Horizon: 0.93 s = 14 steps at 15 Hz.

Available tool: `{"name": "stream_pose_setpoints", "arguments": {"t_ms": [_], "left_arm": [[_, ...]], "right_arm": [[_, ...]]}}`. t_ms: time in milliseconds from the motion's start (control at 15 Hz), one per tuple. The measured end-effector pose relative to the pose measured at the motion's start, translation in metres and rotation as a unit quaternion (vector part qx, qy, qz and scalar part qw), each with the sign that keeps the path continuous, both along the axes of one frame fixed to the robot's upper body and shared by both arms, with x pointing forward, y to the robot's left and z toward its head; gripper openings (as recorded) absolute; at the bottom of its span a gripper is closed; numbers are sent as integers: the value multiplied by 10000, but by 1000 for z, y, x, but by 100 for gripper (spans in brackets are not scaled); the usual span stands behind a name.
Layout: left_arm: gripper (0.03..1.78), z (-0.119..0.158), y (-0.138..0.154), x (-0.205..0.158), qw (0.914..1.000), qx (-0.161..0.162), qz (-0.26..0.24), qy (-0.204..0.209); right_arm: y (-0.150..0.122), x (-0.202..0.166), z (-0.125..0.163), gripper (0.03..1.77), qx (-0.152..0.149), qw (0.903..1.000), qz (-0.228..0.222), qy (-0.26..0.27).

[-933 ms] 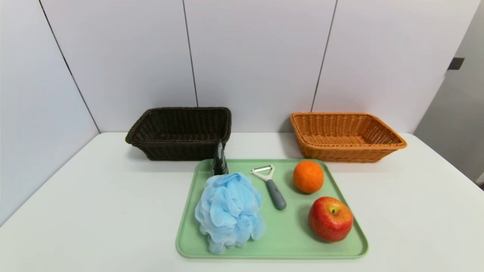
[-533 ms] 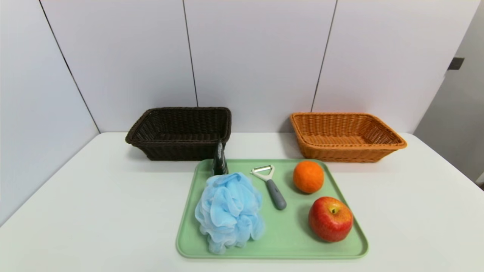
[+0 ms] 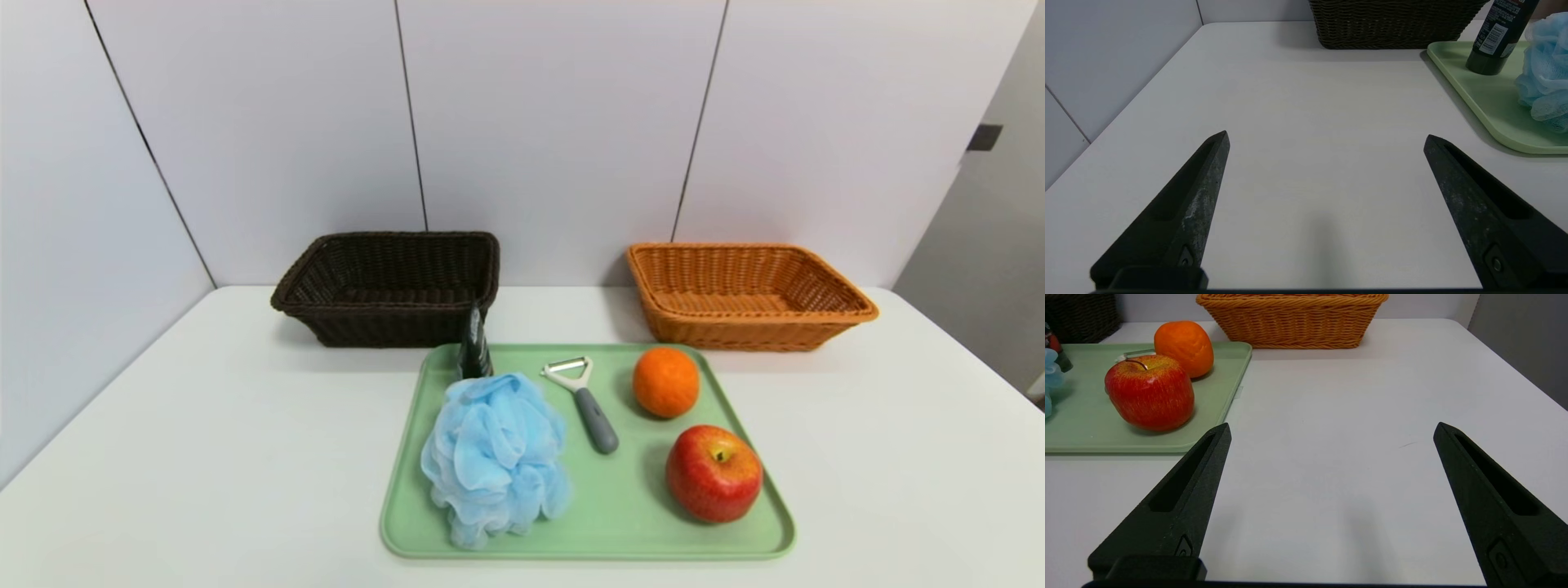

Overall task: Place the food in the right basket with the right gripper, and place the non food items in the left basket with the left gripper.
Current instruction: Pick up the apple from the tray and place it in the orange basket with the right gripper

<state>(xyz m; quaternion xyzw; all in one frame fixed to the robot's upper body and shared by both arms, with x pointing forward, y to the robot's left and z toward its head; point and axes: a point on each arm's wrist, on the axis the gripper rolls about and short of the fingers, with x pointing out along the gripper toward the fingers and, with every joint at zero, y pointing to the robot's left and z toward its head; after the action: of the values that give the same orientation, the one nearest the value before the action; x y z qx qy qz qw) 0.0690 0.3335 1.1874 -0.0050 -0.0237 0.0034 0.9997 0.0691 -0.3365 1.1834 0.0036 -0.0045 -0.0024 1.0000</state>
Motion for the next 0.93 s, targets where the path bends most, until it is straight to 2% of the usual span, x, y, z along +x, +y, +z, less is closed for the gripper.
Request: {"name": "stream_pose_setpoints", "arguments": {"t_ms": [267,333,600,933], "left_arm": [[169,1,0,0,10000,60,-37,7],[169,8,-1,-3,9999,78,-127,-65],[169,50,-3,-8,9980,98,-619,-111],[169,109,-3,20,9967,-10,-721,-381]], "right_arm": [[0,0,2,171,-1,10000,-3,-62],[0,-2,9,171,0,9998,49,-190],[4,-13,52,171,-51,9940,980,-480],[5,2,102,171,-29,9921,1155,-483]]}}
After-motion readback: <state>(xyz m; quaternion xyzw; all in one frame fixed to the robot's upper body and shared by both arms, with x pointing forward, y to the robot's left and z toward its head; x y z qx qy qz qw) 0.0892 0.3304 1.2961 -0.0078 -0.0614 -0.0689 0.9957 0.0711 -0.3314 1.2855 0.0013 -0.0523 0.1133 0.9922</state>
